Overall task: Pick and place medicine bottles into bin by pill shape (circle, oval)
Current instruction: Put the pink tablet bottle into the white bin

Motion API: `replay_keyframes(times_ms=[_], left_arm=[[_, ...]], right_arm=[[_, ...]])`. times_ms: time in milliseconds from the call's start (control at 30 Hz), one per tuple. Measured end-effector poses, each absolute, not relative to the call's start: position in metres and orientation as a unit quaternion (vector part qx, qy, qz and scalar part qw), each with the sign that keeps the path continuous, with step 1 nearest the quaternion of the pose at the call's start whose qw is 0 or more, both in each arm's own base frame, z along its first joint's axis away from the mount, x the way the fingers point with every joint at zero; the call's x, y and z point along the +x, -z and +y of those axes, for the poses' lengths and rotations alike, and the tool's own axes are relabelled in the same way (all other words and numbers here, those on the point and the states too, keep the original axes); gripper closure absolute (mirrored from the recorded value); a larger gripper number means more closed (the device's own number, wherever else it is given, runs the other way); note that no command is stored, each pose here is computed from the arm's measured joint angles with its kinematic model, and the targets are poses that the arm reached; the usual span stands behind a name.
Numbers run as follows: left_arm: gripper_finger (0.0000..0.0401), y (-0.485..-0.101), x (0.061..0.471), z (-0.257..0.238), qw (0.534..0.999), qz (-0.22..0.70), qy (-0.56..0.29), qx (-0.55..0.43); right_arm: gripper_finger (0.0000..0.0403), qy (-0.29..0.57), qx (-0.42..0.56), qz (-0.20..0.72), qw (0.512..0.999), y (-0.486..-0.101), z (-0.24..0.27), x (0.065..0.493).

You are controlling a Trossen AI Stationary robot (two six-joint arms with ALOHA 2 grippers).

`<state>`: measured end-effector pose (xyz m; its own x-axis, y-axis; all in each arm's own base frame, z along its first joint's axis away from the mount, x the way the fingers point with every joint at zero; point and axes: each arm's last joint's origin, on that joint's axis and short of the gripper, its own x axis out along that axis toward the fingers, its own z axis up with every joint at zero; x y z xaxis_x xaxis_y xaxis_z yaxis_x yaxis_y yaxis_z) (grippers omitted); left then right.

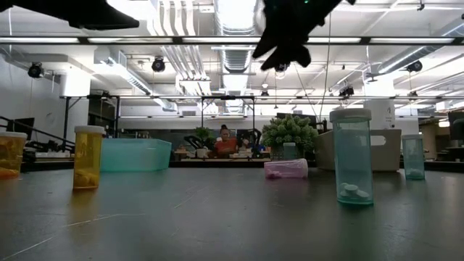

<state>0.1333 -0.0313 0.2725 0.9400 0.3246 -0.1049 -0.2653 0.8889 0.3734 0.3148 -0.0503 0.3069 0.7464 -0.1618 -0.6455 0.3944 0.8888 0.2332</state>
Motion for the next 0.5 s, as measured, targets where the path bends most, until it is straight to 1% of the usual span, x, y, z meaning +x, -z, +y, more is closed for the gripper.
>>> replay_keyframes(times_ms=[200, 300, 500], left_arm=[[0.0114, -0.269, 0.137, -0.033, 0.966, 0.093, -0.15, 0.186], [0.0114, -0.268, 0.139, -0.034, 0.966, 0.098, -0.15, 0.188], [0.0114, -0.268, 0.142, -0.035, 0.966, 0.096, -0.15, 0.187]], right_arm=[[0.0202, 0.135, 0.182, 0.425, 0.876, -0.291, -0.022, 0.339], [0.0202, 0.121, 0.164, 0.474, 0.857, -0.276, -0.006, 0.349], [0.0202, 0.087, 0.109, 0.554, 0.82, -0.249, 0.021, 0.354]])
